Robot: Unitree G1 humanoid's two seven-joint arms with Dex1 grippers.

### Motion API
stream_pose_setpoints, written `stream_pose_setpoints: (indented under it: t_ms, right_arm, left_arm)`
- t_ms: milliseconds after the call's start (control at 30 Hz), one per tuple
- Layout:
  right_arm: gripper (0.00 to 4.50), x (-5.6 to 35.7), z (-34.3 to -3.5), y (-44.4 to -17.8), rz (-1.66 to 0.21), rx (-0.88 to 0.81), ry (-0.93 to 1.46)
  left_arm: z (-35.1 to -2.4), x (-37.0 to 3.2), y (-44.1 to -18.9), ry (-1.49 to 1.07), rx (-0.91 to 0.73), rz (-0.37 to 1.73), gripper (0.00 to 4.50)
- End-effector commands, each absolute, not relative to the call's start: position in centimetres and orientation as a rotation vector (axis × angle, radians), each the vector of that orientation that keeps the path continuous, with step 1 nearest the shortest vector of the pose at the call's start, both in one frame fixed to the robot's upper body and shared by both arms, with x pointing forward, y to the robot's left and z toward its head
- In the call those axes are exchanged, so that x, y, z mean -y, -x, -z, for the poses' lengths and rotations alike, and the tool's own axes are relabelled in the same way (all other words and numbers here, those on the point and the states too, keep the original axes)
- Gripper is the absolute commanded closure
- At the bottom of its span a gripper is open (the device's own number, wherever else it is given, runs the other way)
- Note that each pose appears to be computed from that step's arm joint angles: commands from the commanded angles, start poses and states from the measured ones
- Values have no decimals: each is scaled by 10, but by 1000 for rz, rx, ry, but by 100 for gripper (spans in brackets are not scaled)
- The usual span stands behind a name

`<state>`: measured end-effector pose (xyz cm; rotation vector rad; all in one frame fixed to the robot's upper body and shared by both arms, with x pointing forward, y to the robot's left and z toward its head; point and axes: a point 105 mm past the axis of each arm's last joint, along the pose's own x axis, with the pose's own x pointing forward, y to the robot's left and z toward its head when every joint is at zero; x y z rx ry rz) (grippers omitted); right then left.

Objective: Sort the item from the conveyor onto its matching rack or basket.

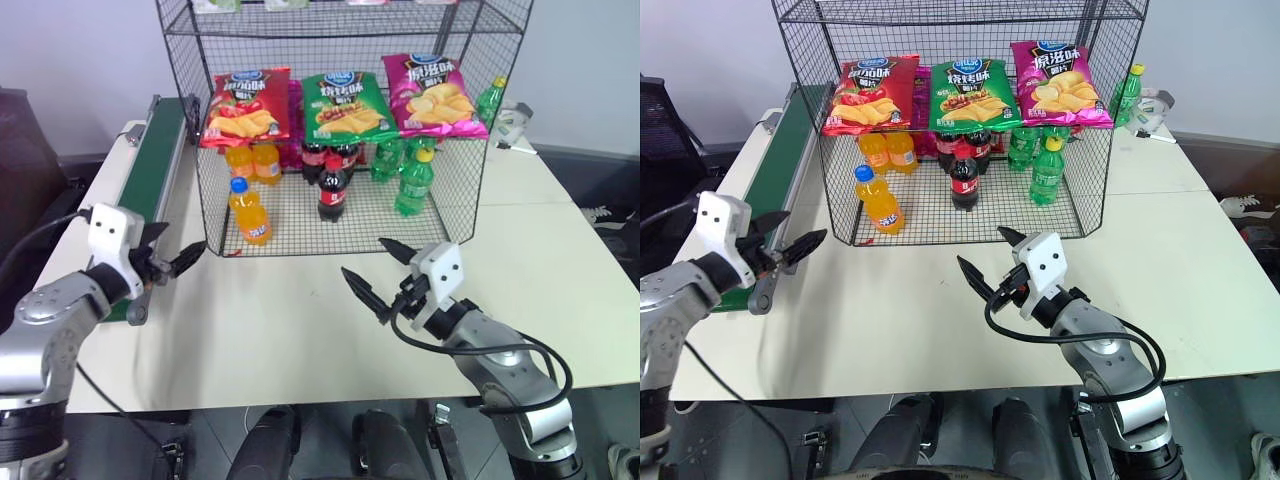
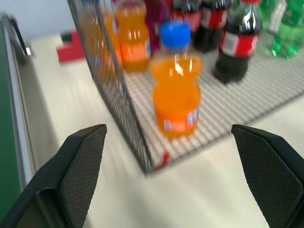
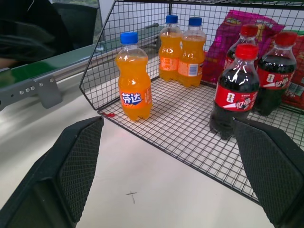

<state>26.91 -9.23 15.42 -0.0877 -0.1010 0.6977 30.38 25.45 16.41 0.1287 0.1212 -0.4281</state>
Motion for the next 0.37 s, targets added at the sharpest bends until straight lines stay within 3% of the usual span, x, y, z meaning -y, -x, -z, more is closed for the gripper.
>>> stream_pose_setpoints:
  t_ms: [33, 367]
  right_arm:
    - [0, 91, -166, -266, -710, 157, 80]
    - [0, 92, -165, -267, -707, 149, 94]
  left_arm:
    - [-181, -258, -297, -153, -78, 437, 9]
    - [-177, -247, -292, -141, -80, 476, 9]
